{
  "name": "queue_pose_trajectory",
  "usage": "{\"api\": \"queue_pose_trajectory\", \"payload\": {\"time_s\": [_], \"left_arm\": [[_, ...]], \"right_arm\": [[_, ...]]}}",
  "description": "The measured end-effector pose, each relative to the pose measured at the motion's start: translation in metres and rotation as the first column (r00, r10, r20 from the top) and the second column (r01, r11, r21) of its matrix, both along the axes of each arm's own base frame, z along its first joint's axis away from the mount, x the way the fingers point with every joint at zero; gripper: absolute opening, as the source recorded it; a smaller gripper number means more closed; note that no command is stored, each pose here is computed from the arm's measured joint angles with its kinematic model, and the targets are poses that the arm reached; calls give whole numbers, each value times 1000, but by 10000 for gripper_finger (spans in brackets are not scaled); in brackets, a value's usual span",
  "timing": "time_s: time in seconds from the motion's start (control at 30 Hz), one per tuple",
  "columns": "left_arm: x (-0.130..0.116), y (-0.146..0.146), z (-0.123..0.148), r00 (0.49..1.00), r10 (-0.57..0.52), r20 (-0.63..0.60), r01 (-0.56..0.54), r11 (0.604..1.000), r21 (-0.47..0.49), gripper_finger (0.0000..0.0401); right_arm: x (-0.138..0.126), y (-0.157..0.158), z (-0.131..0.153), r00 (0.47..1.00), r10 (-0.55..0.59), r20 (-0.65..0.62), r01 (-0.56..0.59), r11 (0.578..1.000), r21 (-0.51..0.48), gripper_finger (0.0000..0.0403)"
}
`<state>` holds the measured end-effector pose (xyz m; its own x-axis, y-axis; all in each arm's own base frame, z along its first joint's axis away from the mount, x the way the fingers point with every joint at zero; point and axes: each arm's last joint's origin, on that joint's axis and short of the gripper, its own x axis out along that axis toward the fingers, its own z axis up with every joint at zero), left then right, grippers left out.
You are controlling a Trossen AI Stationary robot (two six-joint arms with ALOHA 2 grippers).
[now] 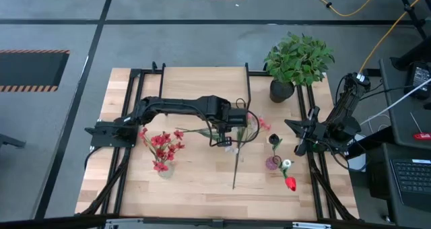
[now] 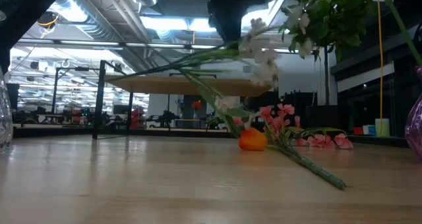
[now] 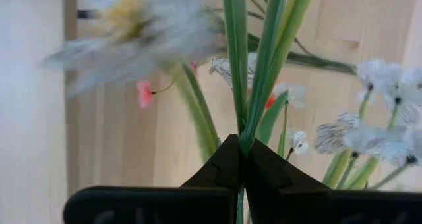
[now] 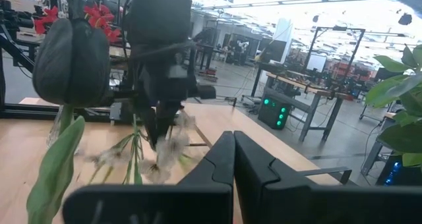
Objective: Pick and place flowers into a vace then onto a shelf
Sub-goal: Put the white flowers into the transparent vase
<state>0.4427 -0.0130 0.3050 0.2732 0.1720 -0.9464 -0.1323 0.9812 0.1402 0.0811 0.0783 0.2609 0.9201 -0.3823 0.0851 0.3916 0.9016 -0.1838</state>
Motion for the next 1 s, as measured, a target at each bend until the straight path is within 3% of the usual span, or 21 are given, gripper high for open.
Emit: {"api": "queue_pose_trajectory", "payload": {"time_s": [0.57,0.83,1.0], "left_arm": [[2,-1,-8,999,-13,-38,13,1000,1,6],[6,0,-7,1000,-11,6,11,1000,3,6],[15,-1,-23,1000,-12,-11,12,1000,1,6]], "right_arm": [[0,0,-1,1000,0,-4,0,1000,-7,5],[0,0,-1,1000,0,-4,0,1000,-7,5],[0,0,-1,1000,0,-4,0,1000,-7,5]]}}
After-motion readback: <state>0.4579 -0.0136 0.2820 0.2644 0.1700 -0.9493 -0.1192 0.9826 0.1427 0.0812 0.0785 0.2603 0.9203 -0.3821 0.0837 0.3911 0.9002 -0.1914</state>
